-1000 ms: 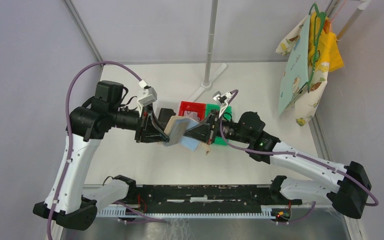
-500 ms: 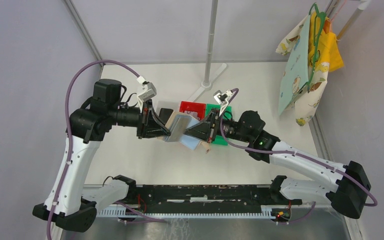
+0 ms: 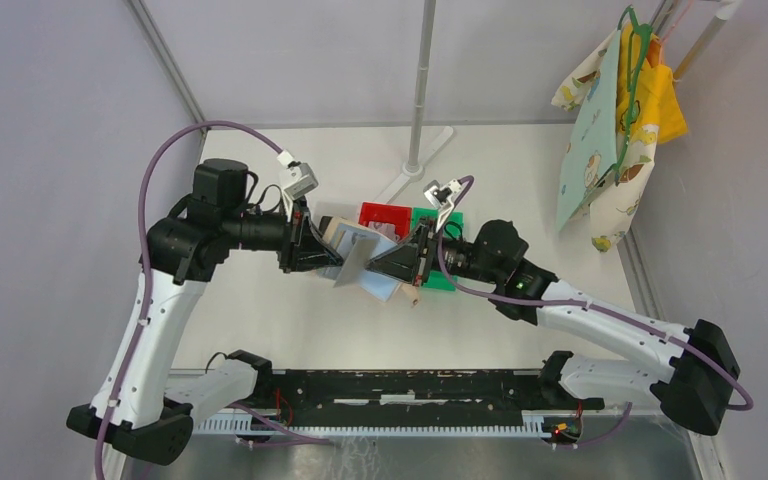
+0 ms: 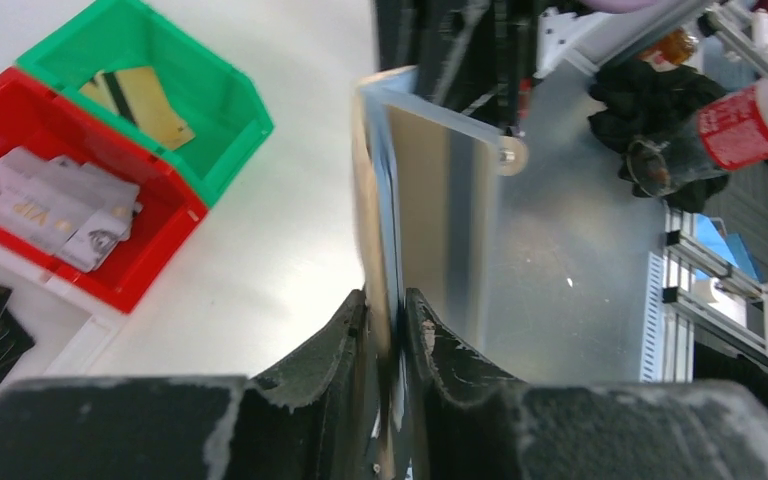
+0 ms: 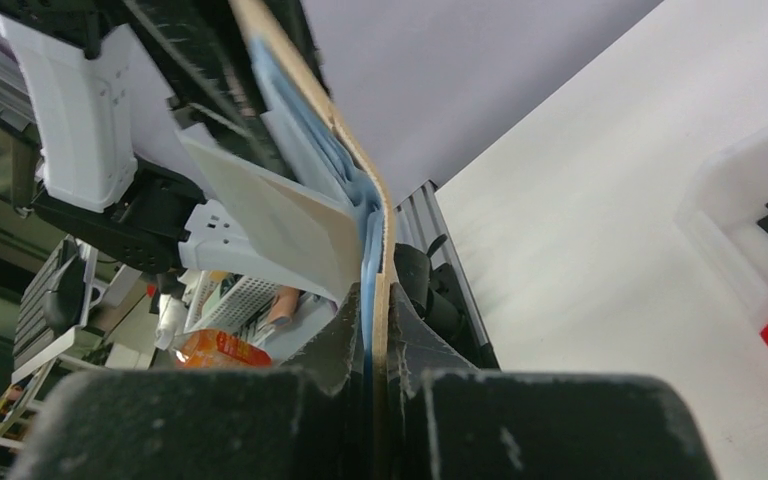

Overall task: Take the credit cards out of the card holder
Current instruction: Remove the credit card from the card holder.

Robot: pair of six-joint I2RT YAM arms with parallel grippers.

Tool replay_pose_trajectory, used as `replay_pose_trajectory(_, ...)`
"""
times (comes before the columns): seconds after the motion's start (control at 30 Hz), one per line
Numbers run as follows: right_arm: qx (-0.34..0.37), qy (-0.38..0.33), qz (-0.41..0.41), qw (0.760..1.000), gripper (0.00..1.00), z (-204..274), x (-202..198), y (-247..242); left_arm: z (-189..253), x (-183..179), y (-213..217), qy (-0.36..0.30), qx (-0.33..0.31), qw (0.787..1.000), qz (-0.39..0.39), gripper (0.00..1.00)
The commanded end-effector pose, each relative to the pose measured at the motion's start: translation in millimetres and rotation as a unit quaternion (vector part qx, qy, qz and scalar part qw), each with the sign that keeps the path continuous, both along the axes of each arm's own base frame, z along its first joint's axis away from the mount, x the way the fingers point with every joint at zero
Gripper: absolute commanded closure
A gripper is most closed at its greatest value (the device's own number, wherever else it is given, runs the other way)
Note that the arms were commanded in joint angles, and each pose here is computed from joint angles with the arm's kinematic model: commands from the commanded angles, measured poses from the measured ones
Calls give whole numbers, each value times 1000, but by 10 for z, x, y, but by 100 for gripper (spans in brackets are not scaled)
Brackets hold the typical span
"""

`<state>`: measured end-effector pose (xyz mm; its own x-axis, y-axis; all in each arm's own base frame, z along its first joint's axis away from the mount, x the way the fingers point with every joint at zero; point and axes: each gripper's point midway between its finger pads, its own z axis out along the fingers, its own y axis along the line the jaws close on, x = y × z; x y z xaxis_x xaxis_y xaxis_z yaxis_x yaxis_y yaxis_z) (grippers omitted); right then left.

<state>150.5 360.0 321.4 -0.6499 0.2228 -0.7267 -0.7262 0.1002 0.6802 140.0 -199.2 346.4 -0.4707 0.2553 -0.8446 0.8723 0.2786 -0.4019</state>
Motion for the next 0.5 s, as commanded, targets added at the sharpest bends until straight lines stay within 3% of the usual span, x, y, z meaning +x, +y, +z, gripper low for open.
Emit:
replay_pose_trajectory(0.0,81,-55,36,995,100,675,-195,0,-159,335,53,-8,34,997,75,75)
replay_pose_trajectory(0.23,82,-56,39,994,100,704,-217,10,-253,414,78,6,48,994,95,75)
replay_pose_trajectory(0.47,83,-55,44,994,100,691,-234,15,-140,191,-32,27,8,999,35,67)
